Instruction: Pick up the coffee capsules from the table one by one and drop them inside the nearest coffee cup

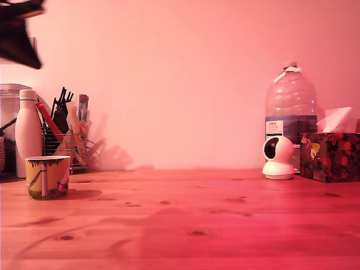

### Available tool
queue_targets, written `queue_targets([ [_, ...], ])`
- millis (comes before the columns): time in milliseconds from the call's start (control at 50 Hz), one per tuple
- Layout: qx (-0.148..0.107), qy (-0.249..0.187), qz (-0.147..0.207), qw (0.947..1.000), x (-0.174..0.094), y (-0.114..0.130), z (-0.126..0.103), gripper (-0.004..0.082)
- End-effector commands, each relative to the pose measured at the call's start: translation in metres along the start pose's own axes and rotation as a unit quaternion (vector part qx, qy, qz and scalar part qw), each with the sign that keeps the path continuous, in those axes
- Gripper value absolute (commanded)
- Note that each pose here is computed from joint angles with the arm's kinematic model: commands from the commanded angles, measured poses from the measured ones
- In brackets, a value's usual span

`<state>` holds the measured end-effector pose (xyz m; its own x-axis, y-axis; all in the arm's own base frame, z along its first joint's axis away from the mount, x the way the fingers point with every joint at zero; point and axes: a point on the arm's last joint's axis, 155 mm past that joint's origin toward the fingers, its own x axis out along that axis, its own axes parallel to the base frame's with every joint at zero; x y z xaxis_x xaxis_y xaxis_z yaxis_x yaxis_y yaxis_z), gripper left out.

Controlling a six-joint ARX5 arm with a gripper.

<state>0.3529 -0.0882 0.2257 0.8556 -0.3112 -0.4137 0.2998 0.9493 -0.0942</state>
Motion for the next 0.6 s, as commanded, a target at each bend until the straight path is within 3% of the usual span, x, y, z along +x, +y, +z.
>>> queue_targets([
  [0, 0.0, -0.01, 0.001, 0.9999, -0.006, 0.0, -0.008, -0.0014],
  [100, 0.002, -0.025, 0.007, 0.9997, -0.016, 0.001, -0.016, -0.0014],
  [180, -0.013, -0.037, 0.018, 0.9991, -0.024, 0.005, -0.024, -0.0014],
  [460, -0.009, -0.078, 0.051, 0.9956, -0.046, 0.014, -0.06, -0.0014],
  [480, -0.037, -0.082, 0.052, 0.9946, -0.048, 0.015, -0.062, -0.0014],
  [580, -0.035, -0.096, 0.055, 0.9932, -0.056, 0.016, -0.072, -0.0014],
])
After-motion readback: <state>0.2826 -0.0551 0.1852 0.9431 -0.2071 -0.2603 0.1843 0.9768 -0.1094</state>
